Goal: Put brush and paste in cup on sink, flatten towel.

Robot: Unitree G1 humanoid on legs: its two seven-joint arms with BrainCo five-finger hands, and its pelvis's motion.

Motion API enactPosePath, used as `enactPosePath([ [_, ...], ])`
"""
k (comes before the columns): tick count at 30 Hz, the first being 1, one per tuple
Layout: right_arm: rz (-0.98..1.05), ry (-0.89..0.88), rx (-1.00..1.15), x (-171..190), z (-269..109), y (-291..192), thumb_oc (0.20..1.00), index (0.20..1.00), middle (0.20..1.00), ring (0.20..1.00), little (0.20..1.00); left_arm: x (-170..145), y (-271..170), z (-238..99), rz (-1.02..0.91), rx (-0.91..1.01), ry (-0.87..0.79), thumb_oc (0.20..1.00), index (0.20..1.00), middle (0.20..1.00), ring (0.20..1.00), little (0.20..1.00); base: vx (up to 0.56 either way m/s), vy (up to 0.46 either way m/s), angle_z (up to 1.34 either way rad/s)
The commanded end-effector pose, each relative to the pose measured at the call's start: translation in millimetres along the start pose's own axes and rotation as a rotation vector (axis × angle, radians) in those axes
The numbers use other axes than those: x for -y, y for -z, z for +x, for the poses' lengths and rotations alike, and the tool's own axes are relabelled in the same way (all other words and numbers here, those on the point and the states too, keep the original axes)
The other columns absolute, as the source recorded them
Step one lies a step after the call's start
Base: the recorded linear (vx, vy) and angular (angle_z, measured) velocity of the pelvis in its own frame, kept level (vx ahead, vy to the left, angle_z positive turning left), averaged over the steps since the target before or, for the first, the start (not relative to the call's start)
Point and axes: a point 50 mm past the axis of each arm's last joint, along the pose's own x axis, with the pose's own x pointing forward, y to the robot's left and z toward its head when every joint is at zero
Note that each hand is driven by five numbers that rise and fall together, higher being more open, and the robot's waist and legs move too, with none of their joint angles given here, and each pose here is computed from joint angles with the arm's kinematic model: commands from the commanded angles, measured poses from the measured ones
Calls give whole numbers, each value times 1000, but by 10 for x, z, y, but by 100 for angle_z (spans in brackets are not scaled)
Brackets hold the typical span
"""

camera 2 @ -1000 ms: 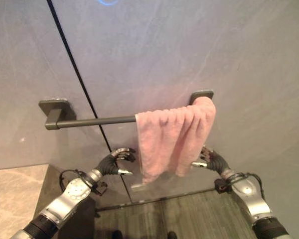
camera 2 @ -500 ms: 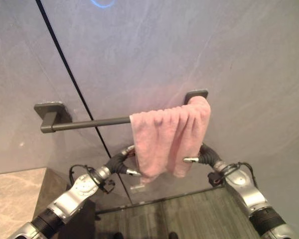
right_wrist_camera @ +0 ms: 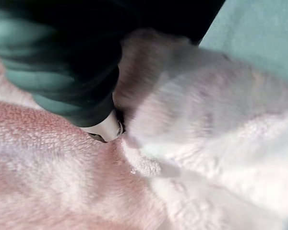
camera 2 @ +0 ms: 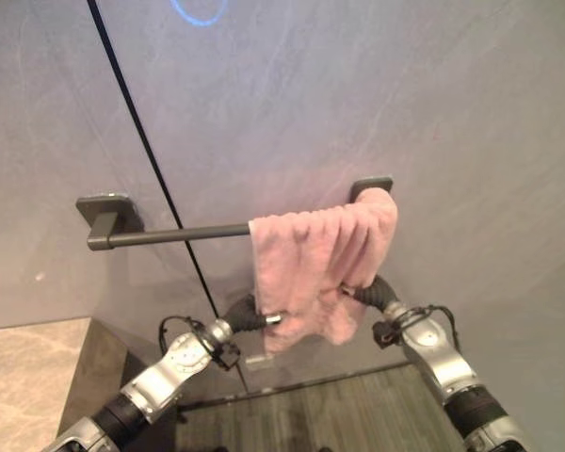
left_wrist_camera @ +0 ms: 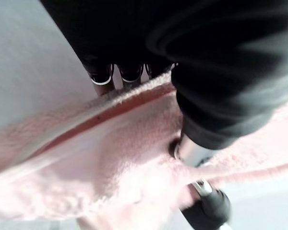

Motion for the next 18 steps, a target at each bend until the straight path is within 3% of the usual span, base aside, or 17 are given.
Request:
enactPosePath([
  [1,33,18,214,58,39,-395,200,200,200,200,200,-240,-191,26,46,89,-53,200,200,200,200,200,0,0,0],
  [11,147,-112,485,-62,-279,-847,200,200,200,200,200,-556,-735,-315,95,337,-142,200,200,200,200,200,0,0,0],
  [18,183,-293,637,-378,-415,-1156,200,200,200,200,200,-670,-1006,-716,136,463,-220,200,200,200,200,200,1,0,0],
])
